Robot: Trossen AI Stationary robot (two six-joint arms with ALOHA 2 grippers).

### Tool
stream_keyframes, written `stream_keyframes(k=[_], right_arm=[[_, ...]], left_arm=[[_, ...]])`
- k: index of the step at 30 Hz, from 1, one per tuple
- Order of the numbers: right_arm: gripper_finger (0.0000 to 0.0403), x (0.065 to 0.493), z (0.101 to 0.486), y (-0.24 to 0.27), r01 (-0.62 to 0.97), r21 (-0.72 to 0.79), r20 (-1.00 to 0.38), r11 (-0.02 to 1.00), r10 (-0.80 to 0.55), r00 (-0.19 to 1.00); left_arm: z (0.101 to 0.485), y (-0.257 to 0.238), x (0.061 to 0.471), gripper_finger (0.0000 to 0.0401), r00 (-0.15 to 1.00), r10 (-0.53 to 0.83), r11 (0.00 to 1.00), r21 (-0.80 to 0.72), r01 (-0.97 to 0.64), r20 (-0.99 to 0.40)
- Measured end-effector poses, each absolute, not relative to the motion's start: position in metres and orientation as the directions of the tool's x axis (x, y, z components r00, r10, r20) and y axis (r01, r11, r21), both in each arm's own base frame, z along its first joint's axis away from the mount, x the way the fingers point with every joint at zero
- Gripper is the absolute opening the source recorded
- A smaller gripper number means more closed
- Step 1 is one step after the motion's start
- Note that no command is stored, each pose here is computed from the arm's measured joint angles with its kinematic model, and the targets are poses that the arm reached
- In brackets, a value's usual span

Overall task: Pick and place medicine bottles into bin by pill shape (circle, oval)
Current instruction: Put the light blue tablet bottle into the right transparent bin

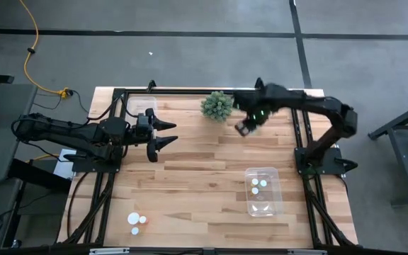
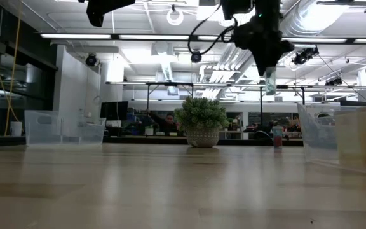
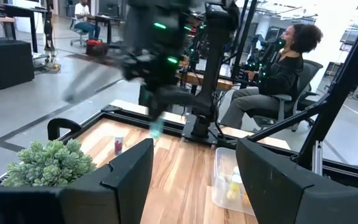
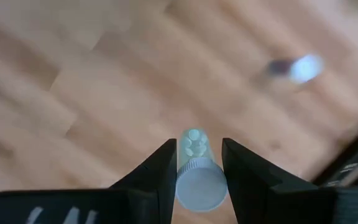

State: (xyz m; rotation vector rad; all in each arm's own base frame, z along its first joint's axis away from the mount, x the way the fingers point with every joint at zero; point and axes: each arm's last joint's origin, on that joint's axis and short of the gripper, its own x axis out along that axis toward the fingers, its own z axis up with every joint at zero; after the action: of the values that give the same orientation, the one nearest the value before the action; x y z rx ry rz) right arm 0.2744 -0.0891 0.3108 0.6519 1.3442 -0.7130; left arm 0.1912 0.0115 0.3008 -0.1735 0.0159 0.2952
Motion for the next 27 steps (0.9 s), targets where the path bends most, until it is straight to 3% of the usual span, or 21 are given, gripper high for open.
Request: stream_keyframes(k=[9,17,22,27], right_arm=[[0.0108,0.249,0.294,0.014,0.683,0.129,-0.986,0.719,0.018,0.167],[0.0108,0.235,0.305,0.098,0.489,0.316,-0.933,0.813,0.173,0.315],[0.0108,0.227,0.293,0.135,0.503,0.297,-0.949,0.811,0.194,0.248],[0.0108,0.229,0.266,0.159,0.539,0.159,-0.985,0.827,0.096,0.144]], left_arm=[[0.3,0.011,0.191,0.0217,0.957,0.288,0.942,-0.167,-0.291,-0.044],[0.301,0.012,0.191,0.0217,0.957,0.288,0.941,-0.171,-0.291,-0.04],[0.301,0.012,0.191,0.0217,0.956,0.292,0.94,-0.171,-0.294,-0.038],[0.301,0.012,0.191,0.0217,0.949,0.314,0.932,-0.179,-0.315,-0.035]])
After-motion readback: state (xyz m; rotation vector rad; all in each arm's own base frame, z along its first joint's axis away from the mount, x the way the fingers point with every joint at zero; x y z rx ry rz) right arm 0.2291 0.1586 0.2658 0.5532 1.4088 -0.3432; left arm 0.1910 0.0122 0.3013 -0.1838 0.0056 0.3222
